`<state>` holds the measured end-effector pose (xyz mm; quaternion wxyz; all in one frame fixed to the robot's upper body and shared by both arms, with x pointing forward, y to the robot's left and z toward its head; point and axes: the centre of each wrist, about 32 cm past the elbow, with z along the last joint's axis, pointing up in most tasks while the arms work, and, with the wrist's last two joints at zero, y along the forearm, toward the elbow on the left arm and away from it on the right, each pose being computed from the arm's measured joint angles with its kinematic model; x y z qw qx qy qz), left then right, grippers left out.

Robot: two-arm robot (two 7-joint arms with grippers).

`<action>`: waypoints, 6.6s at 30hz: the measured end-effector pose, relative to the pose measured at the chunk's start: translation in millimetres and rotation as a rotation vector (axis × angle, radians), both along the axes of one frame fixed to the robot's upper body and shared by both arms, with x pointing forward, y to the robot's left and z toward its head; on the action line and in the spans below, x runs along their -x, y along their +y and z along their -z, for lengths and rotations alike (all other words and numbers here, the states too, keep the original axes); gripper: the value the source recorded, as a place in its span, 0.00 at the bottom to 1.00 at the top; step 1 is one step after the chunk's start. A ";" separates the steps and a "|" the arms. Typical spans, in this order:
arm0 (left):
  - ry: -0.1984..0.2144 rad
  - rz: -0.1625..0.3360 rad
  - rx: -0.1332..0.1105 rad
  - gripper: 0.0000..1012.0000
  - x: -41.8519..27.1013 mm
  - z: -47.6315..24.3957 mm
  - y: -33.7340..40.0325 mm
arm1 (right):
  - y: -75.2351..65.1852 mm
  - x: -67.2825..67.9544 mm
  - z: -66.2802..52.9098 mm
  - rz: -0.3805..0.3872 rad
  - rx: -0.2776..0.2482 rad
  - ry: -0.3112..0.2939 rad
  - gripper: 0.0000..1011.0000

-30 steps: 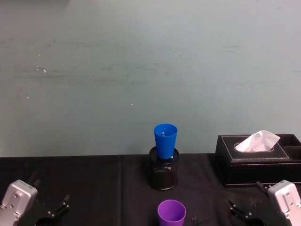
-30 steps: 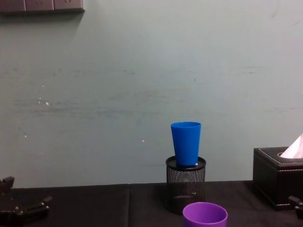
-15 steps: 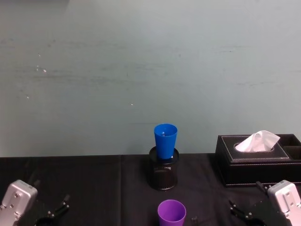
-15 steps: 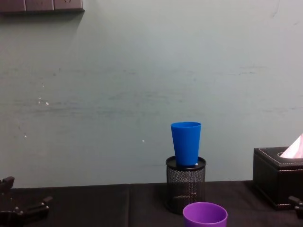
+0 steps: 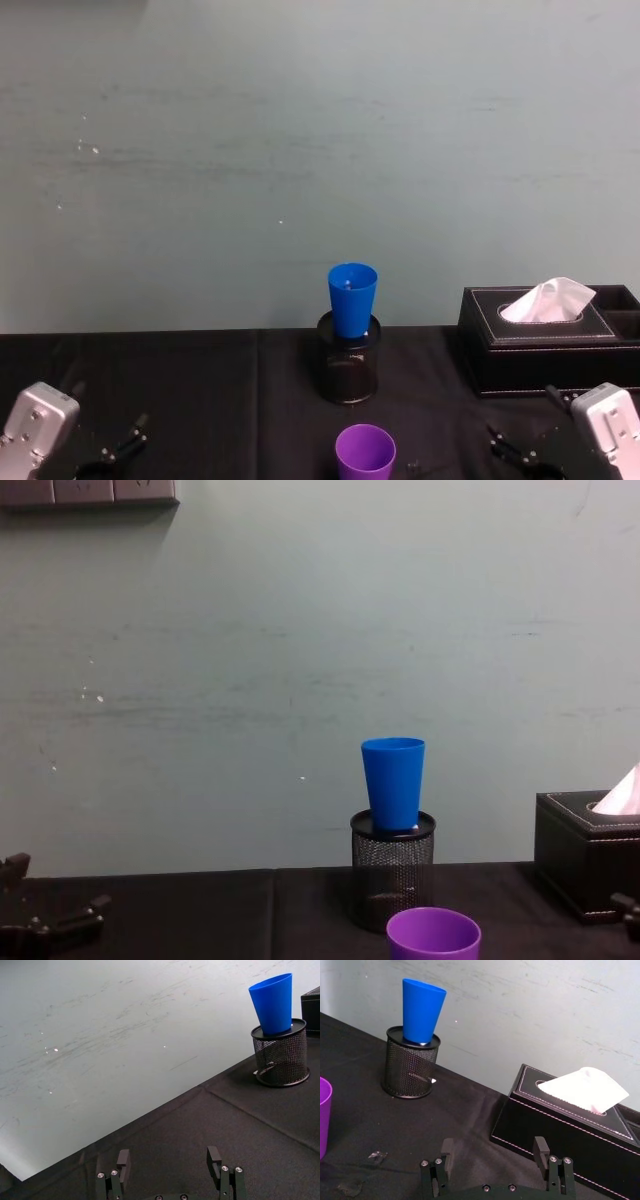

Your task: Pick up one cup with a gripper and tap it against the other cup.

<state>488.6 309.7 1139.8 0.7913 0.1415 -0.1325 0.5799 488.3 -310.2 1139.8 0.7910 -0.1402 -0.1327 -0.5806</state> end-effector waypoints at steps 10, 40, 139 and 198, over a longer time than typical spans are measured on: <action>0.000 0.000 0.000 0.99 0.0 0.0 0.0 | -0.1 3.5 -10.9 -0.024 -0.040 -0.042 0.99; 0.000 0.000 0.000 0.99 0.0 0.0 0.0 | -6.7 18.4 -8.7 -0.450 -0.248 0.131 0.99; 0.000 0.000 0.000 0.99 0.0 0.0 0.0 | 51.2 -59.4 32.7 -0.613 -0.224 0.159 0.97; 0.000 0.000 0.000 0.99 0.0 0.0 0.0 | 52.2 -76.2 -35.8 -0.681 -0.217 0.162 0.73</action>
